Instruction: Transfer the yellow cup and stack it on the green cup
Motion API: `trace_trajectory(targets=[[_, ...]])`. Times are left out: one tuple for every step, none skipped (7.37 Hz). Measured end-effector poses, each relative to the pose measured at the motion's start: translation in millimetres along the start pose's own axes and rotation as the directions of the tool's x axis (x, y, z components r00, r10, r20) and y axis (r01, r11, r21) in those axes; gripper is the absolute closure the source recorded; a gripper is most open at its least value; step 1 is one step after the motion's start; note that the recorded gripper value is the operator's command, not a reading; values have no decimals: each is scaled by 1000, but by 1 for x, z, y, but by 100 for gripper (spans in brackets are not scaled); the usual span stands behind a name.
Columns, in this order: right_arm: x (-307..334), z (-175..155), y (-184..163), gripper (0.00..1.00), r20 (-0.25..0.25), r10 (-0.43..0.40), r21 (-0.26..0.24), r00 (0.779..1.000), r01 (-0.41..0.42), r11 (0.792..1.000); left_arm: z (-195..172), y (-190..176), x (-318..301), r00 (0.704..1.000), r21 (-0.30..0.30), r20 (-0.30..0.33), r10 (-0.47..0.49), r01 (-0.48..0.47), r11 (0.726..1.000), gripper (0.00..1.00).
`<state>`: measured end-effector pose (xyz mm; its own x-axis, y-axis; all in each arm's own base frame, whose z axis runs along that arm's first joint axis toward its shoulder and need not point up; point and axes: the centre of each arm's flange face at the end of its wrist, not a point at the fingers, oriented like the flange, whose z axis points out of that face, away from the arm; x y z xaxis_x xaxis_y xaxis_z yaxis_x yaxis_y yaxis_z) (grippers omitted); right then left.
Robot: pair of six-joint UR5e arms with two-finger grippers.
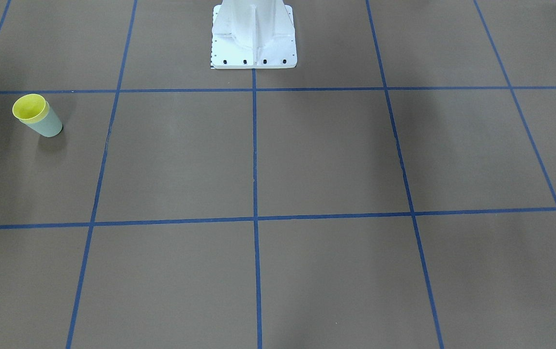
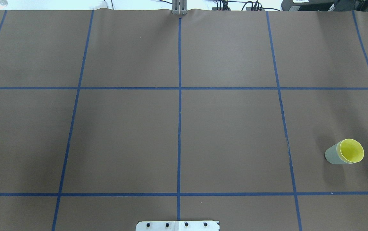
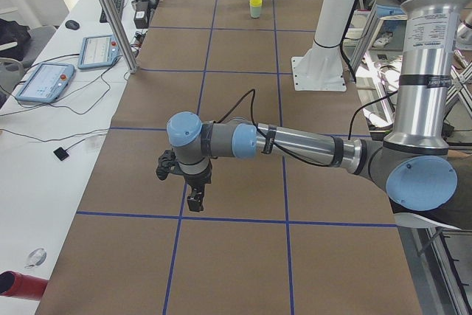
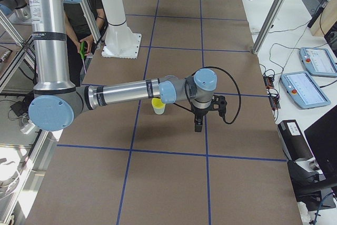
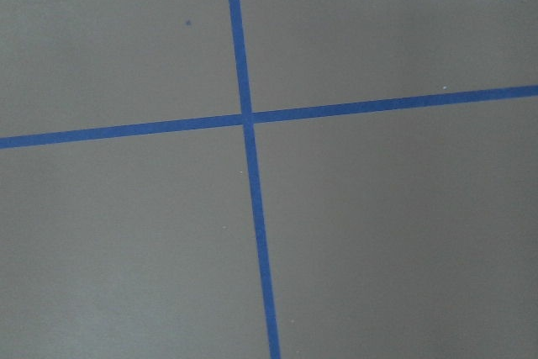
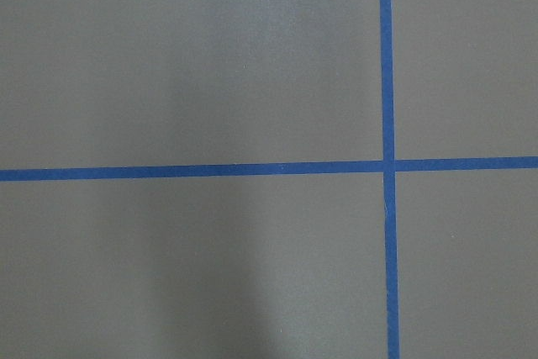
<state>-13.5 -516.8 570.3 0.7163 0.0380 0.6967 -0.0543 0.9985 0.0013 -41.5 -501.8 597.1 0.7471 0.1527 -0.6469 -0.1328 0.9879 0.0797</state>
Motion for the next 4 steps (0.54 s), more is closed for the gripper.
trace_trajectory(targets=[[0, 0, 0, 0, 2, 2, 0, 1000, -2, 1000, -1, 0, 1, 1000, 2, 0, 3, -3, 1000, 0], [-1, 0, 1, 0, 3, 4, 0, 1000, -4, 1000, -1, -1, 1, 1000, 3, -1, 4, -4, 1000, 0], [0, 0, 1, 0, 3, 6, 0, 1000, -6, 1000, -1, -1, 2, 1000, 4, -1, 5, -5, 1000, 0], [0, 0, 1, 0, 3, 7, -1, 1000, -7, 1000, -1, -1, 2, 1000, 5, -1, 5, -5, 1000, 0]])
